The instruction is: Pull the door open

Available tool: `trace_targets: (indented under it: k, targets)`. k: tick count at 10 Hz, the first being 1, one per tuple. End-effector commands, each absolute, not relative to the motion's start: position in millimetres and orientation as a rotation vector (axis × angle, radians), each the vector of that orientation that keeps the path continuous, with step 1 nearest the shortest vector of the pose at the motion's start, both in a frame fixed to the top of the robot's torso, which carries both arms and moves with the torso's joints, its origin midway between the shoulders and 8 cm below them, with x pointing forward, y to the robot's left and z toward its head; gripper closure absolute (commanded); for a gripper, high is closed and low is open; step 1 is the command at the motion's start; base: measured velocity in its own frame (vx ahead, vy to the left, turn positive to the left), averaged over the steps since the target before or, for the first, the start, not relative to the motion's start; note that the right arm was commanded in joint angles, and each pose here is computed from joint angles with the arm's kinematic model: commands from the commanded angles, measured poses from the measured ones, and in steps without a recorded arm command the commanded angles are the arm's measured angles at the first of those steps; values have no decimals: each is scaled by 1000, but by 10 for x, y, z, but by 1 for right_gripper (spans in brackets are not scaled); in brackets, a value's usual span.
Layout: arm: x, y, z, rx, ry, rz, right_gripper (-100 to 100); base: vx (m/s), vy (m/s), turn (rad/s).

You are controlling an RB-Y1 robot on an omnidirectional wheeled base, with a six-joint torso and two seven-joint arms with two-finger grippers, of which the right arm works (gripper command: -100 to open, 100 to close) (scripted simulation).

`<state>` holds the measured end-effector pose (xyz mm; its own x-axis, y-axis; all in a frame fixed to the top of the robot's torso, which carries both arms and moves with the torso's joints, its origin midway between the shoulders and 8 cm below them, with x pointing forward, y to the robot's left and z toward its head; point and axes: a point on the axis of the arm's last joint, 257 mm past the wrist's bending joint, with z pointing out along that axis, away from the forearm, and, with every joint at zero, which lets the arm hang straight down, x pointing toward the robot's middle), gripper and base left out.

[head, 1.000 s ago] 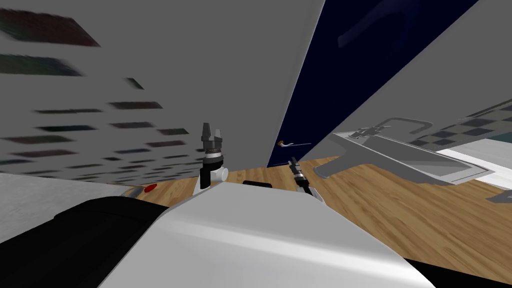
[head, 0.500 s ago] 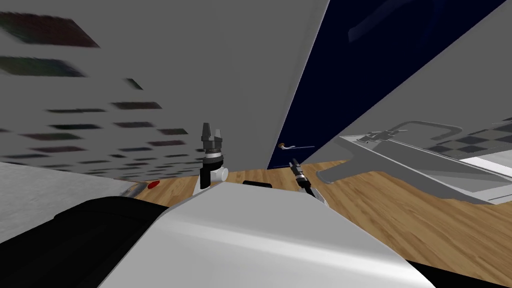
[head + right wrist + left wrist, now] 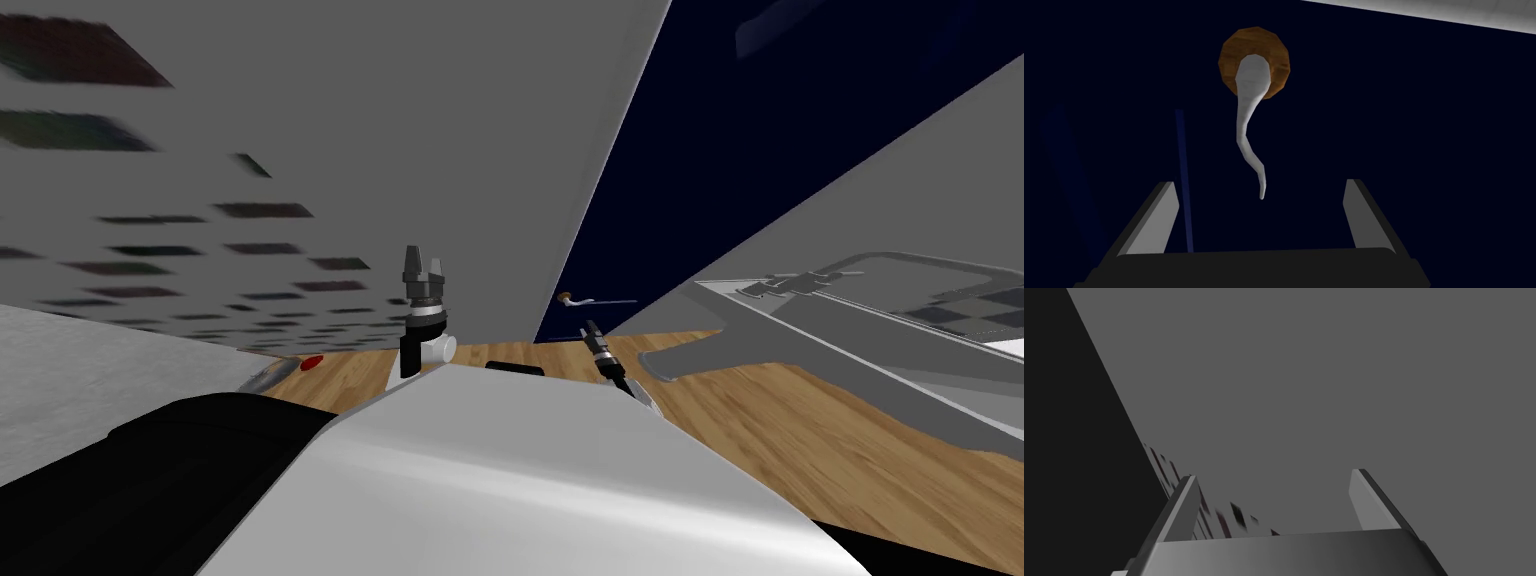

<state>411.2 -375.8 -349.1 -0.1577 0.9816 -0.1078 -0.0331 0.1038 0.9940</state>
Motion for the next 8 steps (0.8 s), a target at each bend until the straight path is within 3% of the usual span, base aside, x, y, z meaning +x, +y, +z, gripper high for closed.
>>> trace_targets:
  k: [1, 2, 8]
  targets:
    - [4092, -3821, -3544, 1047, 1364, 1252, -100, 89, -75, 56]
    - [4096, -3793, -3532, 1042, 1361, 1253, -100, 41, -33, 11]
    - [4034, -4472, -3548, 1127, 1265, 1148, -100, 164, 32, 232]
